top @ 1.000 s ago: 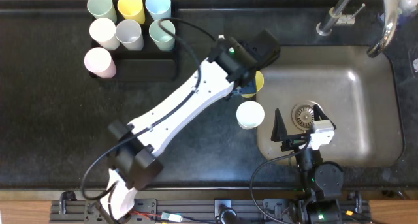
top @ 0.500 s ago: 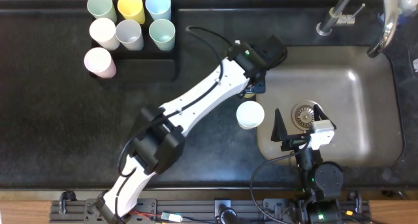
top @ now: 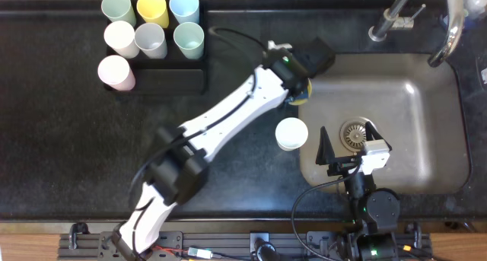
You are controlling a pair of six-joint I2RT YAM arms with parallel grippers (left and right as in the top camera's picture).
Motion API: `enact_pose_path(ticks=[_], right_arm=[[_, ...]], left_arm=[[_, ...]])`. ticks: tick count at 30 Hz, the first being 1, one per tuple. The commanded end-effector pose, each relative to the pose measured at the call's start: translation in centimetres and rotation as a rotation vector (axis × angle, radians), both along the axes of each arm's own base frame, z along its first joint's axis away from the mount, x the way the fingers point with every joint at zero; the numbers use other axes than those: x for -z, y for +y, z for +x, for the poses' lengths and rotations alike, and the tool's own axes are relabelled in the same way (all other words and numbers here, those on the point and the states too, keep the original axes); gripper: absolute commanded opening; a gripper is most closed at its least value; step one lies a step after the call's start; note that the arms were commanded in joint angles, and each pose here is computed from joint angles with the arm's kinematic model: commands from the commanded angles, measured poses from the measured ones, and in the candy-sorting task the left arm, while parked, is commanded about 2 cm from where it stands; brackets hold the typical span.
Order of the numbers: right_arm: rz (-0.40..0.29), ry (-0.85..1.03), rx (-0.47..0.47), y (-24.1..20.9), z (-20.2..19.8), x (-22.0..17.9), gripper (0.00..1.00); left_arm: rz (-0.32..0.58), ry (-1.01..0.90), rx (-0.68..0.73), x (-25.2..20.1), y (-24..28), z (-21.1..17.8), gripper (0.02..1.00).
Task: Store Cups
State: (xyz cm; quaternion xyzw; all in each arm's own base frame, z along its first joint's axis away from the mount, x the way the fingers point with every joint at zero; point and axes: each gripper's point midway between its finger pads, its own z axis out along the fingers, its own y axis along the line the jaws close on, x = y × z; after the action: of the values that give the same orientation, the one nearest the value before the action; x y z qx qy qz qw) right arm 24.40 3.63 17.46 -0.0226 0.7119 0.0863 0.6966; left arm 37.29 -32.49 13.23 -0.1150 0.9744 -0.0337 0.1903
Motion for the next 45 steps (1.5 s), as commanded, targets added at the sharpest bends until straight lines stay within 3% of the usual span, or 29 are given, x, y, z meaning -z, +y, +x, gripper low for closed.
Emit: enact_pose_path(ticks=[1, 8, 15, 24, 36, 45], right_arm=[[-0.006, -0.002, 0.006, -0.2, 0.0, 0.3, 0.998], [-0.006, -0.002, 0.006, -0.2, 0.0, 0.3, 0.998], [-0.006, -0.002, 0.006, -0.2, 0.0, 0.3, 0.998], [-0.006, -0.002, 0.006, -0.2, 0.0, 0.3, 0.998], [-0.006, -0.002, 0.006, -0.2, 0.0, 0.3, 0.998], [-0.006, -0.002, 0.006, -0.2, 0.0, 0.3, 0.998]], left_arm=[[-0.079, -0.307, -0.406, -13.9, 10.5, 1.7, 0.034], [-0.087, -0.232, -0.93, -16.1, 24.1, -1.9, 0.034], [-0.141, -0.022, -1.213, -10.6, 28.4, -2.9, 0.034], [-0.198, 0.056, -1.285, -3.1, 29.3, -1.2, 0.034], [-0.13, 0.126, -1.331, 0.3, 30.6, -1.1, 0.034], [-0.129, 0.129, -1.361, 2.0, 31.5, 0.1, 0.034]])
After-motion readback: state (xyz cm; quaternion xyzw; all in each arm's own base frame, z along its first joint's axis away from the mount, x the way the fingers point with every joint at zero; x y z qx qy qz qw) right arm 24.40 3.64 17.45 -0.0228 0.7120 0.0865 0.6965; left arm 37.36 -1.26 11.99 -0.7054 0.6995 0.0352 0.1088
